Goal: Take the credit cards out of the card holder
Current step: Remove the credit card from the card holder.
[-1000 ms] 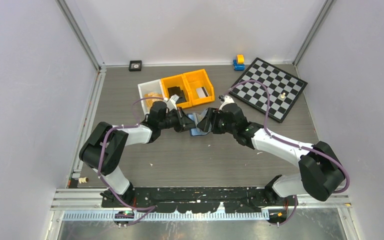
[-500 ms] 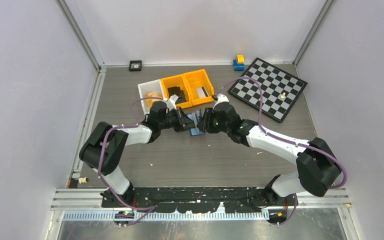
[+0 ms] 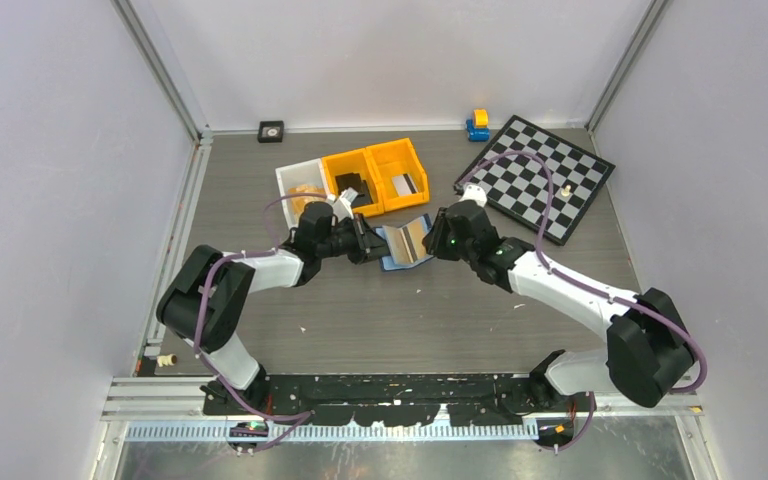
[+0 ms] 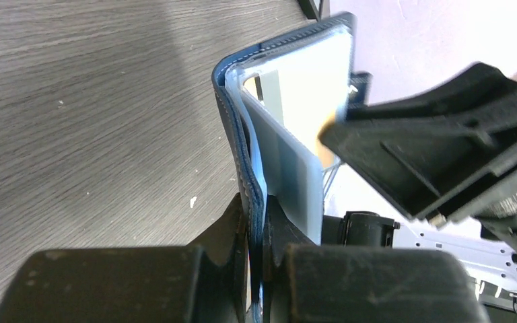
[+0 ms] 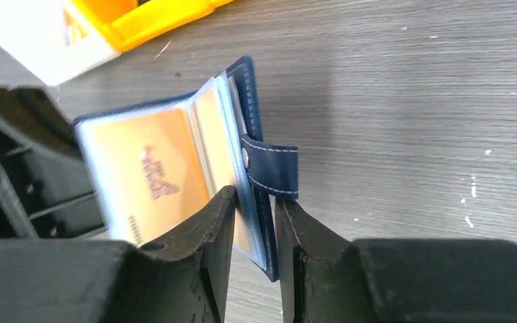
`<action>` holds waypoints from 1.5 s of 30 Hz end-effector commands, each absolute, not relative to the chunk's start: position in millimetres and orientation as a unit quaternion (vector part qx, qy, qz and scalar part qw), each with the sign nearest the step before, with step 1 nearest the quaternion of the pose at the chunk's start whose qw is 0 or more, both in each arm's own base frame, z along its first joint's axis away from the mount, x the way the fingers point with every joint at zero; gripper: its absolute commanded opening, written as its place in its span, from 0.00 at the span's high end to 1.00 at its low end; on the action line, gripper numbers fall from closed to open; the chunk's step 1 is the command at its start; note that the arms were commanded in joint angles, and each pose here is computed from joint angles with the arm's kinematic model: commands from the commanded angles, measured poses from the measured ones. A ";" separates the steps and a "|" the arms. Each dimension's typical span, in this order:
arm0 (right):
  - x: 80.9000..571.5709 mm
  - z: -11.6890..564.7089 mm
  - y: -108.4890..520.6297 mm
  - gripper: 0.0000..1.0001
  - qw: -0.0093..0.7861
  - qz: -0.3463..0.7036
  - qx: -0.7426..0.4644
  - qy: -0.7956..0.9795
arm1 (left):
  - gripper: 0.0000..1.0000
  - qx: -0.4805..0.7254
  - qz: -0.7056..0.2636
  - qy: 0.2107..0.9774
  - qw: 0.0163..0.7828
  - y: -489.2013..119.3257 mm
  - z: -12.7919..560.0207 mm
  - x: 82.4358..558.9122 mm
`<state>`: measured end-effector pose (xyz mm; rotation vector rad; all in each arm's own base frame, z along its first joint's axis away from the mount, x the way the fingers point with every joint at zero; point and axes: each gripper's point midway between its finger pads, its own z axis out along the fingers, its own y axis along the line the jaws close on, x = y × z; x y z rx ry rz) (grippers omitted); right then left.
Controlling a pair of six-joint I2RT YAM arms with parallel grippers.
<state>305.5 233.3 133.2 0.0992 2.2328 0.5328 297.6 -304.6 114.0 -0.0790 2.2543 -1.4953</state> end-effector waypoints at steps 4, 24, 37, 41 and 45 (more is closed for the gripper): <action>310.9 141.6 245.7 0.34 0.380 0.369 0.069 0.845 | 1.00 0.007 -0.575 0.781 0.244 -312.0 150.9 297.5; 288.8 150.1 284.8 0.15 0.370 0.388 -0.033 0.843 | 1.00 0.009 -0.575 0.782 0.239 -313.2 149.9 297.8; 290.3 140.9 286.0 0.27 0.368 0.354 -0.038 0.859 | 1.00 0.008 -0.575 0.782 0.239 -313.2 150.1 297.9; 293.3 135.5 282.8 0.33 0.364 0.337 -0.033 0.868 | 1.00 0.009 -0.576 0.781 0.241 -312.9 152.5 297.2; 298.5 129.8 271.3 0.40 0.369 0.301 -0.015 0.879 | 1.00 0.009 -0.575 0.782 0.242 -312.2 152.4 296.8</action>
